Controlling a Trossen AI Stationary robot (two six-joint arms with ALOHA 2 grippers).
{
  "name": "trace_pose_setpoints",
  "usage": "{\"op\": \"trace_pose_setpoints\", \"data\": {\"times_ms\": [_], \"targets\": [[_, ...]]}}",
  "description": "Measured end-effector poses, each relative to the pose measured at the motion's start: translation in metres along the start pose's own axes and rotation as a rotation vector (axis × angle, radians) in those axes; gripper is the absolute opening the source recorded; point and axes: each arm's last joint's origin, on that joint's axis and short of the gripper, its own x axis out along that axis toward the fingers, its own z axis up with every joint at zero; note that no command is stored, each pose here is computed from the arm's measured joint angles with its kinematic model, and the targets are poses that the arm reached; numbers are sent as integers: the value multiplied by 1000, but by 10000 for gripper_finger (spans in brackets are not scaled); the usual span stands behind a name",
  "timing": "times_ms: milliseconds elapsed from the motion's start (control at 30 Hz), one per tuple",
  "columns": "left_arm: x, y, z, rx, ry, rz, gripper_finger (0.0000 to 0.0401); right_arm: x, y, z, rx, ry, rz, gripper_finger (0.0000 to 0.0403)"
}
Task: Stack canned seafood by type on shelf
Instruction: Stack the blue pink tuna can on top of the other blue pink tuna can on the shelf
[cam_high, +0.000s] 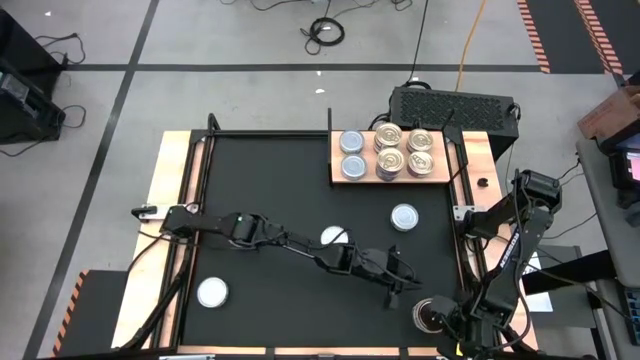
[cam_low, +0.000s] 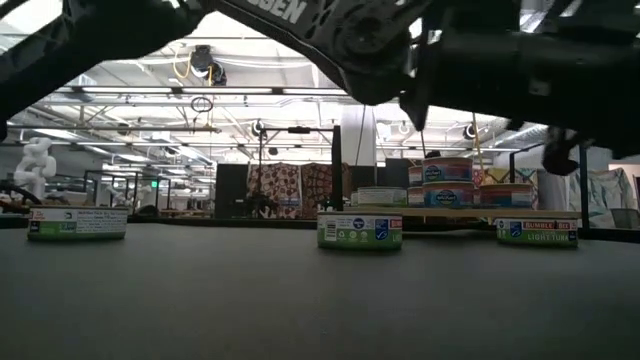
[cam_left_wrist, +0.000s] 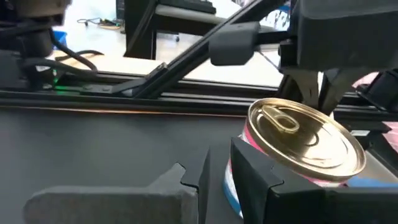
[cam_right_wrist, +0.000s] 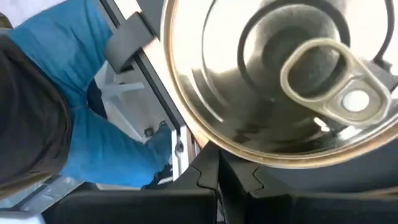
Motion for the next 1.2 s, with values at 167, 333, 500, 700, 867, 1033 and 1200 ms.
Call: {"op": "trace_pose_setpoints", "data": {"times_ms": [167,333,500,700,867,1033,1200], "targets": [[14,-3,-17,-26,14,-5,66,0,0,1,-8,-17,1,0],[21,-1,-30,-51,15,-5,66,0,-1,1,-8,-23,-13,0],[22,-5,-29,-50,1,-20,66,0,-2,2,-9,-42,-21,0],[22,-12,-25,-47,-18,-45,66,0,-2,2,-2,-48,-17,0],[22,-14,-25,-46,-18,-55,66,0,-2,2,23,-46,-15,0],[22,-14,-24,-46,-22,-77,66,0,-2,2,45,-46,-16,0],[22,-15,-24,-45,-21,-87,66,0,-2,2,48,-46,-16,0]]}}
